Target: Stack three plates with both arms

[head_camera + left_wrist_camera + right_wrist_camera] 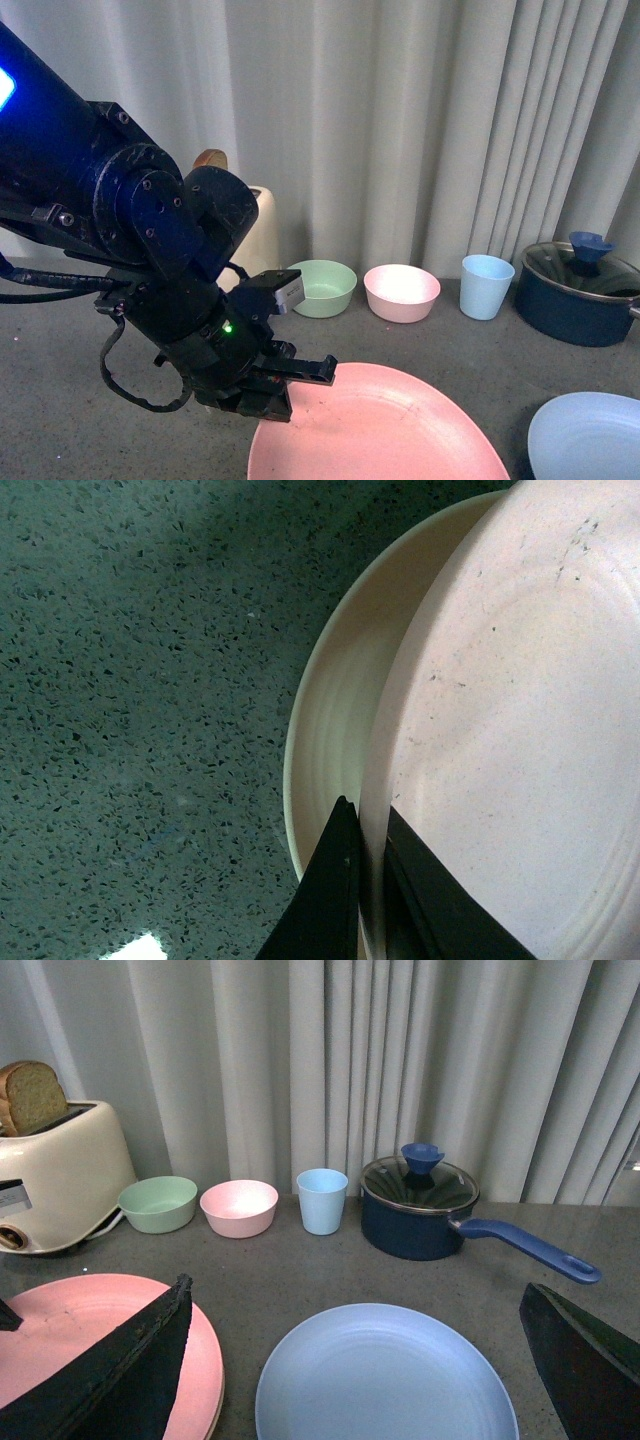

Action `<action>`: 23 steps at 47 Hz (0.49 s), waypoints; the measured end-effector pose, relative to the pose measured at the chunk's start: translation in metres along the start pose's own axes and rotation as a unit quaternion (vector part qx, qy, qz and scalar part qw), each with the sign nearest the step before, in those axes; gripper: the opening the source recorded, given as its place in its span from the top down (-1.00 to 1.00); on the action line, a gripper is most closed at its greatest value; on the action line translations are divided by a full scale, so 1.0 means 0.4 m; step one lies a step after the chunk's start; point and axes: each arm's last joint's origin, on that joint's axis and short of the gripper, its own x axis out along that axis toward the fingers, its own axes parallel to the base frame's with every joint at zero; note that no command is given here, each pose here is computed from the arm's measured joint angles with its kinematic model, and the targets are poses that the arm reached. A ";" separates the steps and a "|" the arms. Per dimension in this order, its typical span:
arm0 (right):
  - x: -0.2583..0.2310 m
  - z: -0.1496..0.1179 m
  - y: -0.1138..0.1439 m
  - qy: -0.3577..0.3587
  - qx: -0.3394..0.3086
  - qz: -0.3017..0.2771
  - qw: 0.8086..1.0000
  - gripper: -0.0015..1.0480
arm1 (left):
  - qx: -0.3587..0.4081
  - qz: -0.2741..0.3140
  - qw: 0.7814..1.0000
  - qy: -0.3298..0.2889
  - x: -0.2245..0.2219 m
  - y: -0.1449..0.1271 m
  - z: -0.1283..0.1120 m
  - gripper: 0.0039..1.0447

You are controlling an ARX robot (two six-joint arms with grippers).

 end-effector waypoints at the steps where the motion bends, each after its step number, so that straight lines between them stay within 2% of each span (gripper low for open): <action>1: 0.000 0.000 0.000 0.000 0.000 0.000 1.000 -0.86 | 0.000 0.001 1.000 0.000 0.001 0.000 0.000 0.94; 10: 0.000 0.000 0.000 0.000 0.000 0.000 1.000 -0.86 | -0.003 0.005 1.000 0.005 0.015 0.008 -0.005 0.94; 23: 0.000 0.000 0.000 0.000 0.000 0.000 1.000 -0.86 | -0.006 0.000 1.000 0.006 0.011 0.009 -0.004 0.04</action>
